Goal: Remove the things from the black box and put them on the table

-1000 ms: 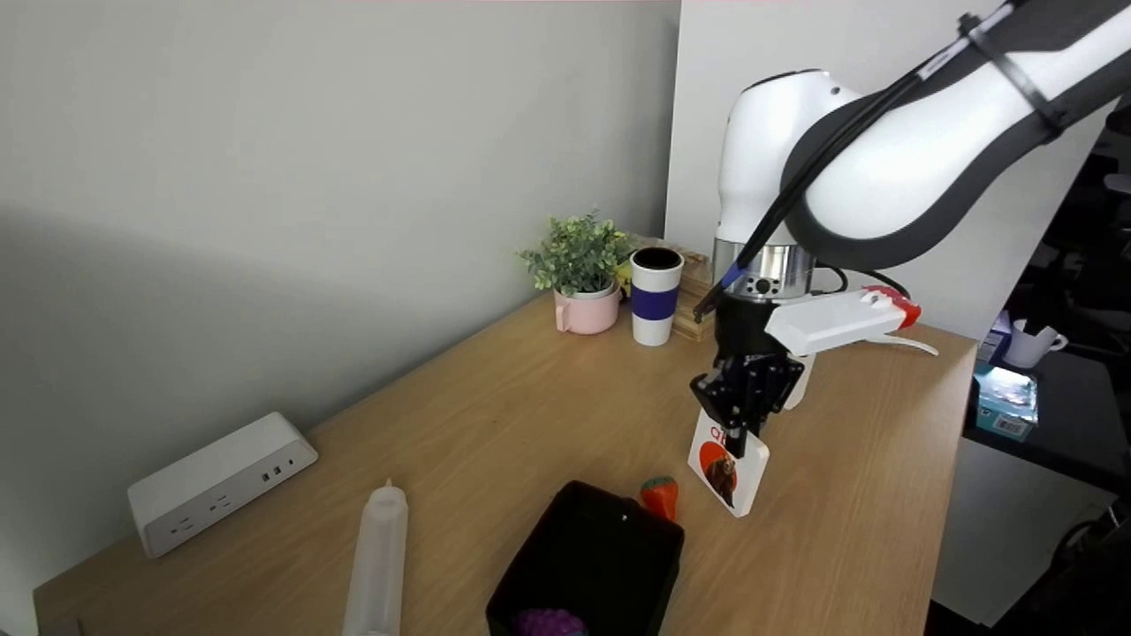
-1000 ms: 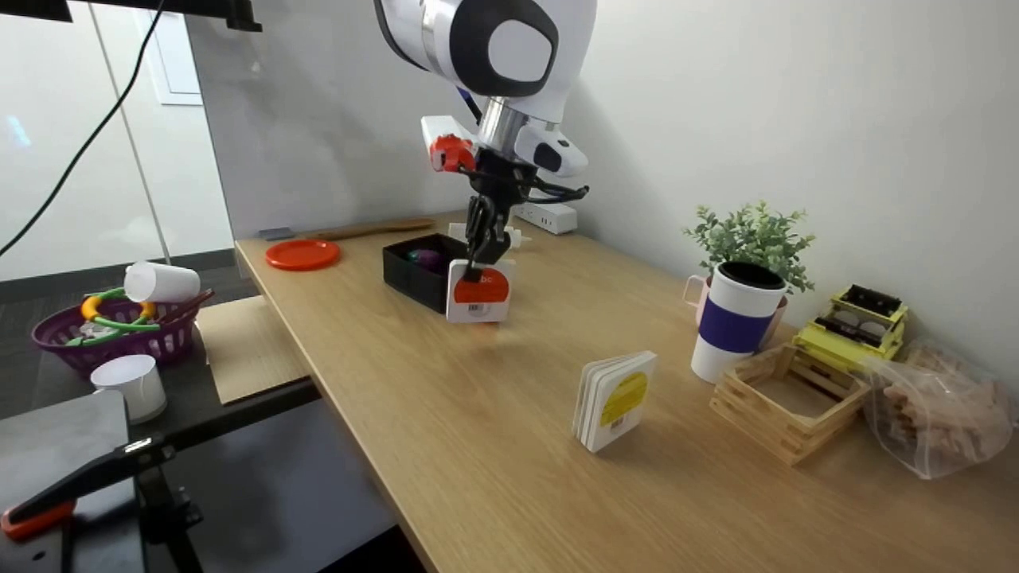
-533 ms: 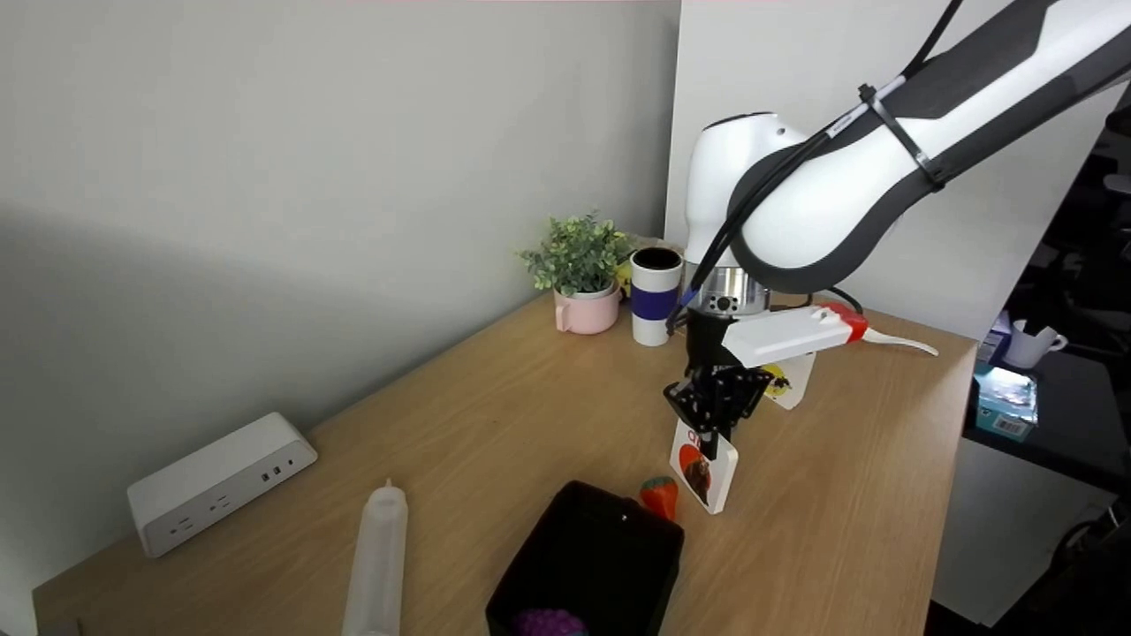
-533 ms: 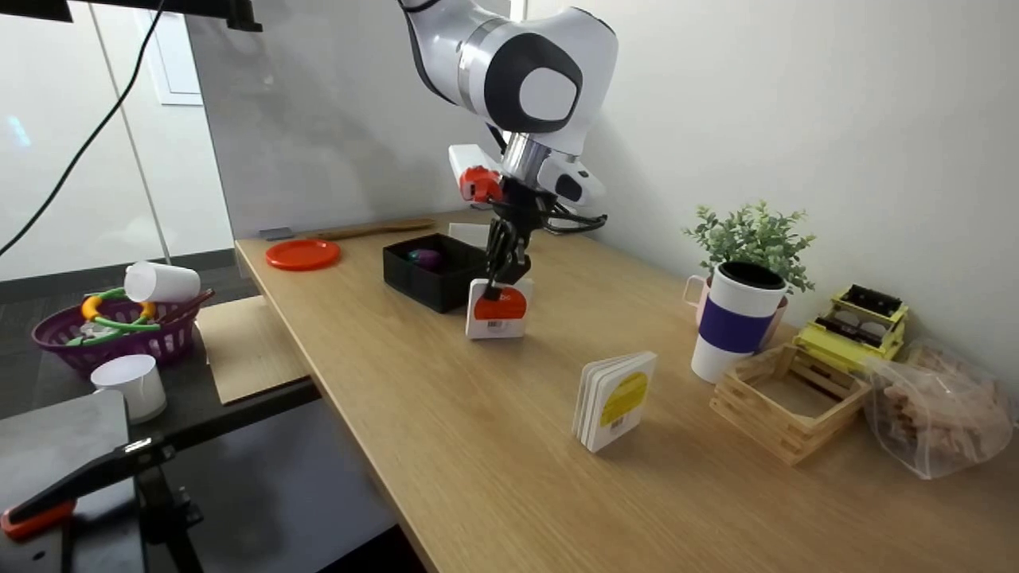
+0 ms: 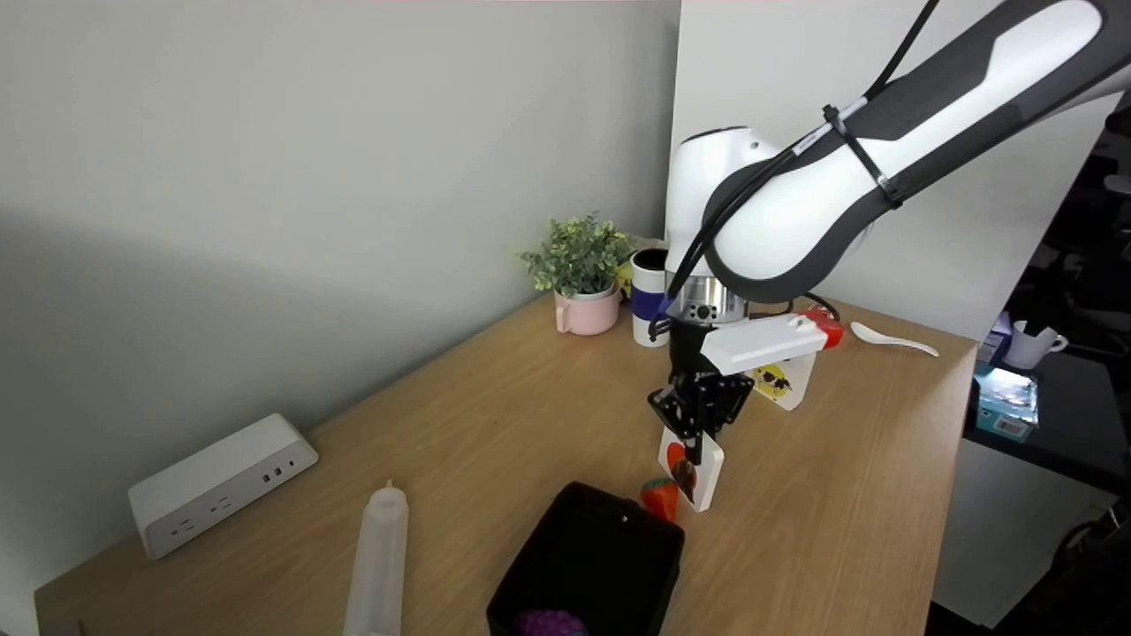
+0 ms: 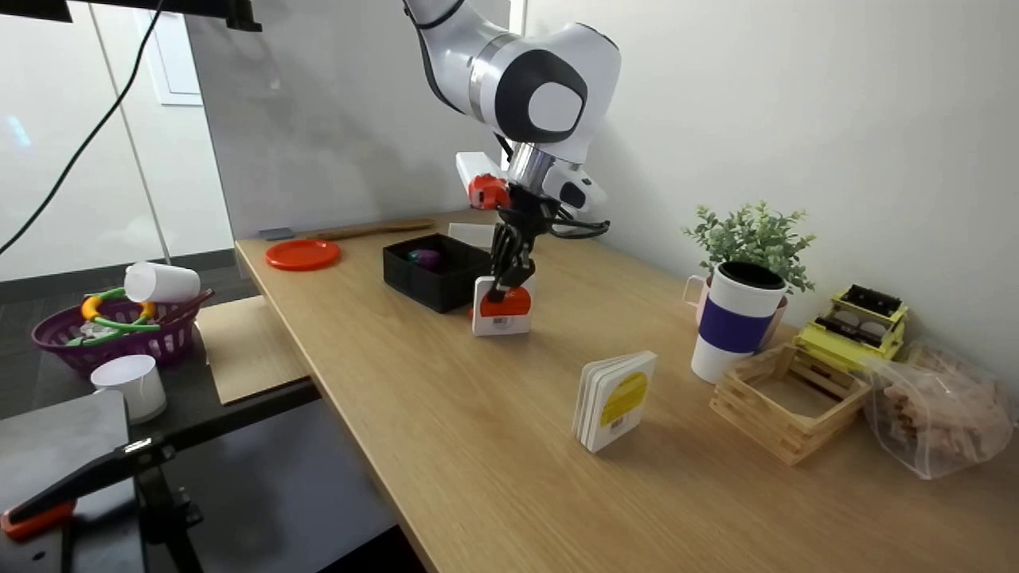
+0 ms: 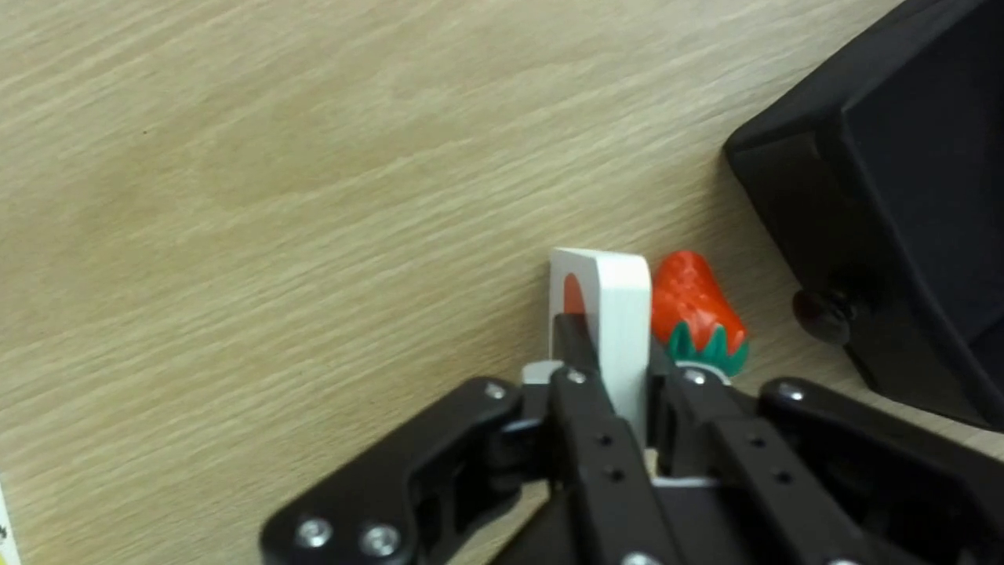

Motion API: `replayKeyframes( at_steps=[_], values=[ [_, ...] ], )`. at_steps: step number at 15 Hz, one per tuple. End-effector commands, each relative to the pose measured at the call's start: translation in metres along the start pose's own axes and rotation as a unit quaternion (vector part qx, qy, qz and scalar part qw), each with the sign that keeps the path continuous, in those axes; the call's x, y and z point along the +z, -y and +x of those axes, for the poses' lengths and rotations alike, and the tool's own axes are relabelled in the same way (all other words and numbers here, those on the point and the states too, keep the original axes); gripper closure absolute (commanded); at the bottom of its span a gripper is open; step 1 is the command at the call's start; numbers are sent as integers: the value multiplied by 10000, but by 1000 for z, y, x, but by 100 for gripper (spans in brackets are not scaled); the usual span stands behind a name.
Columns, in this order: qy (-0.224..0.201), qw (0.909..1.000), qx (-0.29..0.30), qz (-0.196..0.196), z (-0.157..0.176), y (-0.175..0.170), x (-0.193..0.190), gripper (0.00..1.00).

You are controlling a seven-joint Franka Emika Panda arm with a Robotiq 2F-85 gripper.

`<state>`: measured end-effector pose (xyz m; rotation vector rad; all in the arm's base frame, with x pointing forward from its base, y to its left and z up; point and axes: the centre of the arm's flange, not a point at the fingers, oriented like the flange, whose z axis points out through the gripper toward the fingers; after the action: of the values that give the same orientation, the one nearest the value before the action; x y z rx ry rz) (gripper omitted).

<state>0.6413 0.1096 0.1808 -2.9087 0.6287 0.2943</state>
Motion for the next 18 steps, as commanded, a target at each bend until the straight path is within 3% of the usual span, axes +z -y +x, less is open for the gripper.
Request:
replayKeyframes(
  at_steps=[1,2,3,5,6,8,10,13,15,18],
  values=[
    [25,9999,30,-140,10,6,4,87],
    [24,9999,33,-138,10,7,4,61],
    [19,9999,30,-141,10,8,3,60],
    [18,9999,25,-144,10,9,4,47],
    [13,9999,29,-158,11,9,5,60],
    [-1,9998,51,-184,11,11,4,35],
    [-37,9998,71,-207,10,12,2,27],
    [-128,9995,122,-279,8,15,-2,6],
    [-203,9991,161,-333,5,17,-6,0],
    [-342,9988,24,-345,-14,25,-17,0]
  ],
)
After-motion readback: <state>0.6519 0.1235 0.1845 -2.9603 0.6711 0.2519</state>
